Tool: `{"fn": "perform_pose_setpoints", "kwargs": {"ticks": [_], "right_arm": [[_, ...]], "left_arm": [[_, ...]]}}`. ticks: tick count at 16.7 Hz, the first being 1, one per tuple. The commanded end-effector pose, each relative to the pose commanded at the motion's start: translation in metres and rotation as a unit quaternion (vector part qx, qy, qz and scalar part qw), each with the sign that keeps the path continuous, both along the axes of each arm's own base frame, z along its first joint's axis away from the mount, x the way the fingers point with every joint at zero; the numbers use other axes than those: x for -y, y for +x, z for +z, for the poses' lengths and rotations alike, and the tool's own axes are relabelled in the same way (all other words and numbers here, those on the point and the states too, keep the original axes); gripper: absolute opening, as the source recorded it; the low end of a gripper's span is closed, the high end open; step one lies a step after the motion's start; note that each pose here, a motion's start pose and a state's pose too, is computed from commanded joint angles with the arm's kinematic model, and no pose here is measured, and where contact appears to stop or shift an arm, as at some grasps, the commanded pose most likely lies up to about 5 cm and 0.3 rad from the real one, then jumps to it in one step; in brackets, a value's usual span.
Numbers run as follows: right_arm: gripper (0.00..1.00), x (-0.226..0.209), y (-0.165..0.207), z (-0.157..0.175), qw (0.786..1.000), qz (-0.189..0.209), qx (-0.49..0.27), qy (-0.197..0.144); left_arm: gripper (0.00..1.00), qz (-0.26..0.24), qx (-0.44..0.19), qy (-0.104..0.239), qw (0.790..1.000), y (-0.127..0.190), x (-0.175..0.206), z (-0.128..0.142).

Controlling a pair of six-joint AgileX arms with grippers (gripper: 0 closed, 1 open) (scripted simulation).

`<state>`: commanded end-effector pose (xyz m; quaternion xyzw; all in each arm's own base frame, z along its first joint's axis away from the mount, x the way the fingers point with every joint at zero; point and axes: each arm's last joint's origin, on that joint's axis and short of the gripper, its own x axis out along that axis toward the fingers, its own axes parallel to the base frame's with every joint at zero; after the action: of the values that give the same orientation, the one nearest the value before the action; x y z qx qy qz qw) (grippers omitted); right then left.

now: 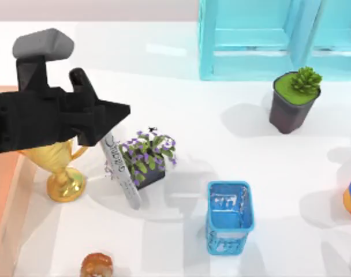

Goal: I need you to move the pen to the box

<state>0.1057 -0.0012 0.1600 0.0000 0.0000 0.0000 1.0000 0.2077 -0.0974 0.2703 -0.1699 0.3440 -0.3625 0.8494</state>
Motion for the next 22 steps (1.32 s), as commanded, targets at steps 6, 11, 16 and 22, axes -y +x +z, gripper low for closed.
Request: {"fn": "perform_pose_setpoints", "kwargs": {"ticks": [6,11,16,22], "right_arm": [[1.00,0.000,0.000,0.000,1.000,0.000,0.000,0.000],[1.00,0.000,0.000,0.000,1.000,0.000,0.000,0.000],[1.00,0.000,0.000,0.000,1.000,0.000,0.000,0.000],[1.00,0.000,0.000,0.000,1.000,0.000,0.000,0.000]], "left_arm": [[0.00,-0.009,0.050,0.021,0.998,0.003,-0.026,0.029],[0.00,-0.028,0.161,0.089,0.983,-0.002,-0.080,0.073],[0.00,-0.051,0.235,0.164,0.957,0.002,-0.141,0.078],[0.00,-0.049,0.245,0.169,0.953,0.013,-0.216,0.026]]}}
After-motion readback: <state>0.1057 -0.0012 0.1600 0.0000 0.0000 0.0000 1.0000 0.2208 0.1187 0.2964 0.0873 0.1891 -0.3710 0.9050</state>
